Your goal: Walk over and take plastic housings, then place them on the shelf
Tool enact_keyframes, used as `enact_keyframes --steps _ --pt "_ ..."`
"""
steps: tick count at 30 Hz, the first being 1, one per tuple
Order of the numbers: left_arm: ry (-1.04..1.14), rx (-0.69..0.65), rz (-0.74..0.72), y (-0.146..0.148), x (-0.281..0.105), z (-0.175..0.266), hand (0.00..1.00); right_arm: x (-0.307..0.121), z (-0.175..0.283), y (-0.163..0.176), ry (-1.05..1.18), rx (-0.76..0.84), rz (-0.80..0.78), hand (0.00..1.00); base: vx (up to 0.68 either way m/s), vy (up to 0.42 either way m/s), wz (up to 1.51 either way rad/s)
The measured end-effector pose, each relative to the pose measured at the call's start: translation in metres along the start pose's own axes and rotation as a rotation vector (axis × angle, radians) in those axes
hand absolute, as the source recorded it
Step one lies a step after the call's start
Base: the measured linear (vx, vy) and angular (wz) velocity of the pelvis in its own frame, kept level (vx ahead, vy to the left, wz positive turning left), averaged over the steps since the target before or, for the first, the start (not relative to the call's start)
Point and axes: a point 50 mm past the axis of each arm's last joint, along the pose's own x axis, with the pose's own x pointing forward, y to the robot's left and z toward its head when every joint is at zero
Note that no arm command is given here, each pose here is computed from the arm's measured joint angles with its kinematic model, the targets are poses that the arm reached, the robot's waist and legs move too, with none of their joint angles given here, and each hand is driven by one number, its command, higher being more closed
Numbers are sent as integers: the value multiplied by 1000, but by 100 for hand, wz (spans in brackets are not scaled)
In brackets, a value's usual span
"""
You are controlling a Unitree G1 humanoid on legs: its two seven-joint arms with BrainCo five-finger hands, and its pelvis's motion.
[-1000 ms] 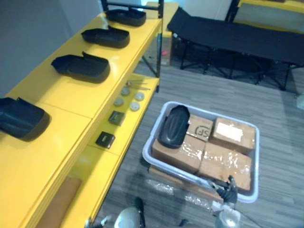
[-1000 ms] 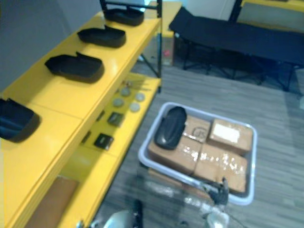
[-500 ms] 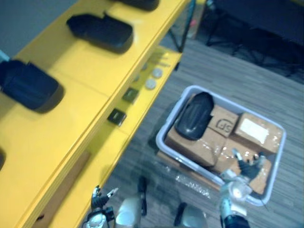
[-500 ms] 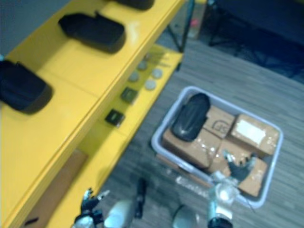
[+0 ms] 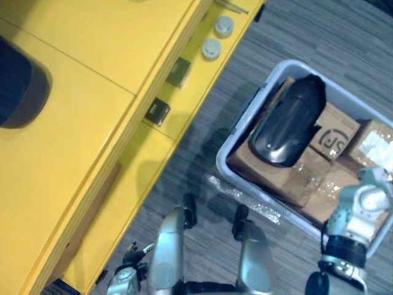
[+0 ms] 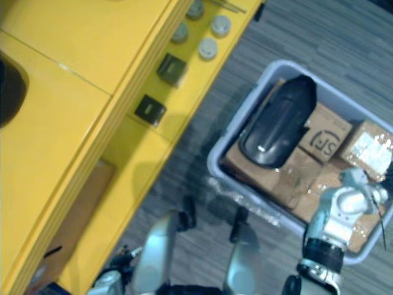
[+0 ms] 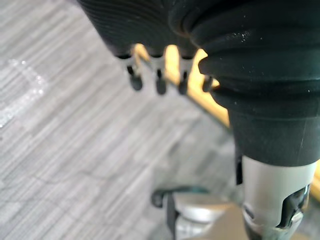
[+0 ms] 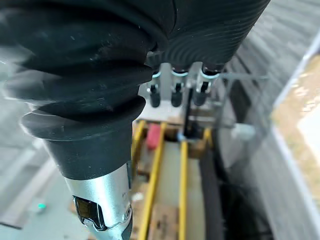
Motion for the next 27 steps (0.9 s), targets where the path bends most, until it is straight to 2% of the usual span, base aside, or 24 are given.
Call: enact_keyframes --steps 7,11,15,21,27 --pt "-17 12 13 -4 1 4 0 -4 20 8 -99 18 27 0 -54 -25 1" --pt "-11 30 33 -5 0 -1 0 -11 23 8 -130 -28 41 0 -63 -40 2" --pt "-59 26 80 -5 -1 0 0 -23 9 0 -68 -80 70 0 25 -19 0" --pt "-139 35 111 -2 -3 6 0 -54 -29 -3 107 -178 220 0 90 -54 -1" --pt "-211 75 75 -22 -1 26 0 -59 -60 34 246 -216 307 0 -10 11 3"
